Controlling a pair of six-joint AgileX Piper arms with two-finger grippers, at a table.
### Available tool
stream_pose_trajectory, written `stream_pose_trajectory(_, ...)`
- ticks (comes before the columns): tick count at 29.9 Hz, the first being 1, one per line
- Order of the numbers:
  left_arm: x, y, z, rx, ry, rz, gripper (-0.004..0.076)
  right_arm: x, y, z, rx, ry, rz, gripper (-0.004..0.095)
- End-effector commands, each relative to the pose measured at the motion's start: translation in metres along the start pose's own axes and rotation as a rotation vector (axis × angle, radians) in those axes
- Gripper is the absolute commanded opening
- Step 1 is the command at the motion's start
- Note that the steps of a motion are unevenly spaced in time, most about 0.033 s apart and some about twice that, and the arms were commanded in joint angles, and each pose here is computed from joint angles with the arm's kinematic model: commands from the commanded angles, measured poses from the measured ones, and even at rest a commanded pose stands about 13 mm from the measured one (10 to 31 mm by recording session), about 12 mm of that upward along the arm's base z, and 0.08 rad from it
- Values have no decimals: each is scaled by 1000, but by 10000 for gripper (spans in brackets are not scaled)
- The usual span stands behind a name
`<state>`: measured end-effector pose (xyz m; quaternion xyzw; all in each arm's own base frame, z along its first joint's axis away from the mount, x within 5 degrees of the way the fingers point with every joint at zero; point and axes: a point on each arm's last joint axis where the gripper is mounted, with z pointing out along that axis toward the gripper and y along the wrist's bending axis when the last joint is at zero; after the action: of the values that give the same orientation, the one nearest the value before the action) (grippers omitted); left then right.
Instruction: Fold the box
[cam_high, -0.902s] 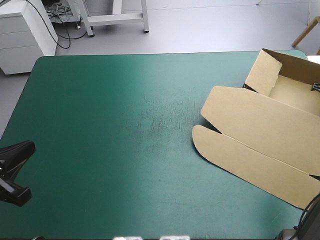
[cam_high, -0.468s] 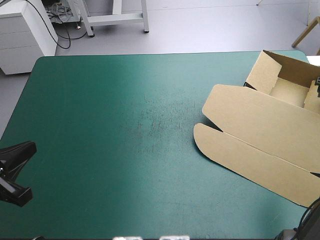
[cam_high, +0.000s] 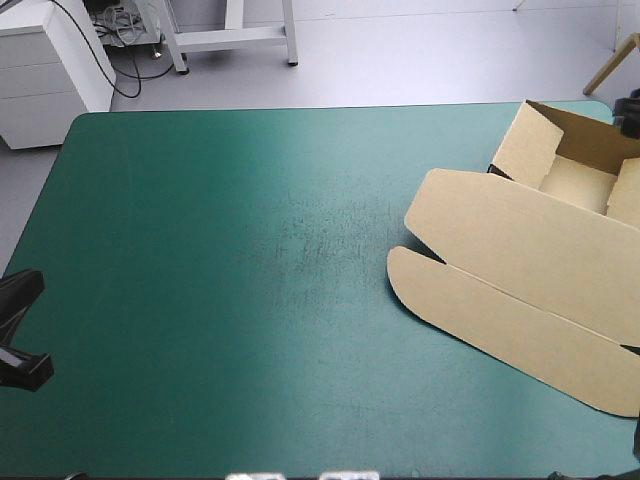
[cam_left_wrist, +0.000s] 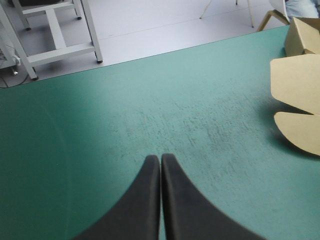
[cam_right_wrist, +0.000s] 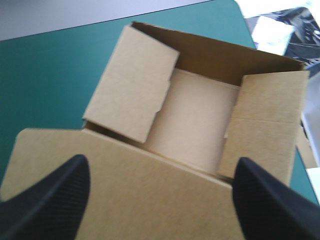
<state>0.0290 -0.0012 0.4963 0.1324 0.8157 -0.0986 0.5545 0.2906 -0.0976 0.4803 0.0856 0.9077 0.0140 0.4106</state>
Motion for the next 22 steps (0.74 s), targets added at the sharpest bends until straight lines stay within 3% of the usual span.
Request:
stream_pose_trajectory(1, -1, 4, -1, -44, 29, 2, -10, 15, 39, -47, -70, -100, -121, 389)
stream_pose_trajectory(4, -1, 5, -1, -57, 28, 36, -10, 37, 67, -61, -150, -100, -207, 21)
stream_pose_trajectory(5, -1, 6, -1, -59, 28, 51, -10, 42, 73, -66, -167, -110, -222, -9)
stream_pose_trajectory(12, 15, 6, -5, -47, 7, 53, -10, 99, 89, -101, -235, -220, -274, 0)
stream_pose_trajectory(22, 107, 9, 11, -28, -61, 58, -10, 185, 76, -107, -205, -356, -301, 0)
